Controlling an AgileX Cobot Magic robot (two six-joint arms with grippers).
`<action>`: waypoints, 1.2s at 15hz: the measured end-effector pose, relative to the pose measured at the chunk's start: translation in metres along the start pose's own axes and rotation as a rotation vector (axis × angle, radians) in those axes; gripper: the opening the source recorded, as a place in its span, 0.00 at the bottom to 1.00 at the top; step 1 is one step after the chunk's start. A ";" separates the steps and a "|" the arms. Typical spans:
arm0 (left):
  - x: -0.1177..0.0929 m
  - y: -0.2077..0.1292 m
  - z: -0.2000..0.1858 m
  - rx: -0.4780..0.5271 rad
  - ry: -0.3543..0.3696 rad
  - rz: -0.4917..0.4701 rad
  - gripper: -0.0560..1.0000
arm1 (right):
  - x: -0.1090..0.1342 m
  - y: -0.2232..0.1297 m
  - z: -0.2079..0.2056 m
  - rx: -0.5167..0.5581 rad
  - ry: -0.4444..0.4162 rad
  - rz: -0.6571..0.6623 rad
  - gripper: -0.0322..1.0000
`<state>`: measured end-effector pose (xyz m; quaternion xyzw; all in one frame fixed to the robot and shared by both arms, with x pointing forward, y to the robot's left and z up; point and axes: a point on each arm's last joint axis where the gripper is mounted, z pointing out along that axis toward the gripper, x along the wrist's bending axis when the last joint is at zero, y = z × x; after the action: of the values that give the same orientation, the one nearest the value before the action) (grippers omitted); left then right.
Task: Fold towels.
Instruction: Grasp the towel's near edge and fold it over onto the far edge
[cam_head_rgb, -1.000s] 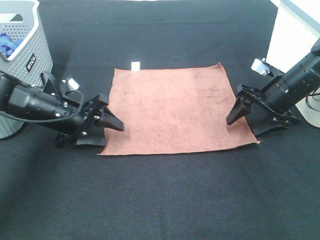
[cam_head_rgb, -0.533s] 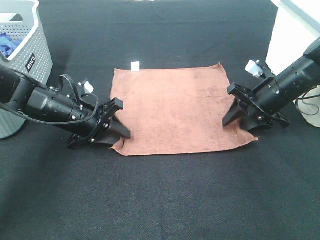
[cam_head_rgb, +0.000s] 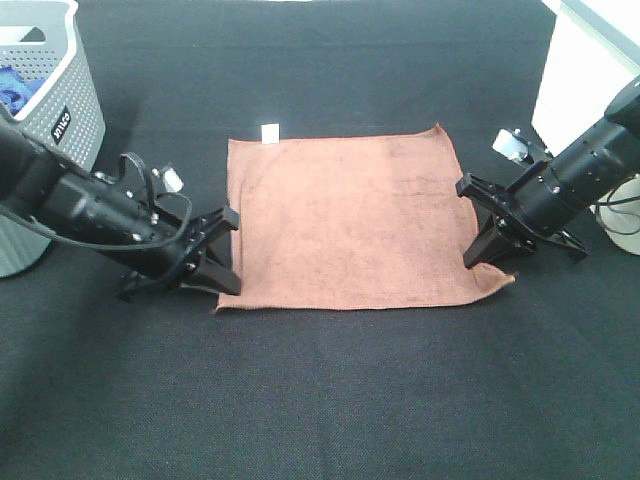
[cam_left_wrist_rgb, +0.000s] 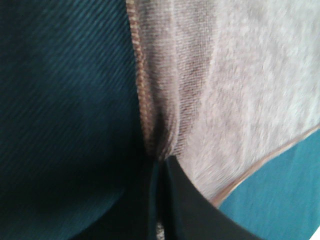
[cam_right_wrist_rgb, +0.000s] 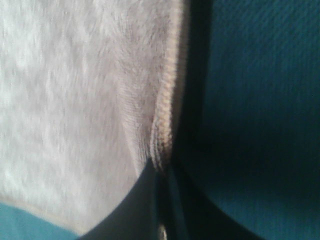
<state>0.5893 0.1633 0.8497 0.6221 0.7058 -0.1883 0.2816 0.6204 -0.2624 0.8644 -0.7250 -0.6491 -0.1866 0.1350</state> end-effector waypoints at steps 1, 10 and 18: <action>-0.004 0.000 -0.009 0.005 0.015 0.024 0.06 | 0.002 -0.002 -0.004 0.013 0.007 0.006 0.03; 0.012 -0.075 -0.042 0.172 0.111 -0.024 0.06 | 0.000 -0.075 -0.016 0.151 -0.008 0.079 0.03; -0.013 -0.055 -0.062 -0.043 0.028 0.088 0.06 | 0.018 -0.060 -0.039 -0.062 0.043 -0.049 0.03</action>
<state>0.5262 0.1831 0.9013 0.6492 0.6853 -0.1520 0.2930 0.5586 -0.2563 0.9045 -0.7085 -0.6575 -0.2255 0.1220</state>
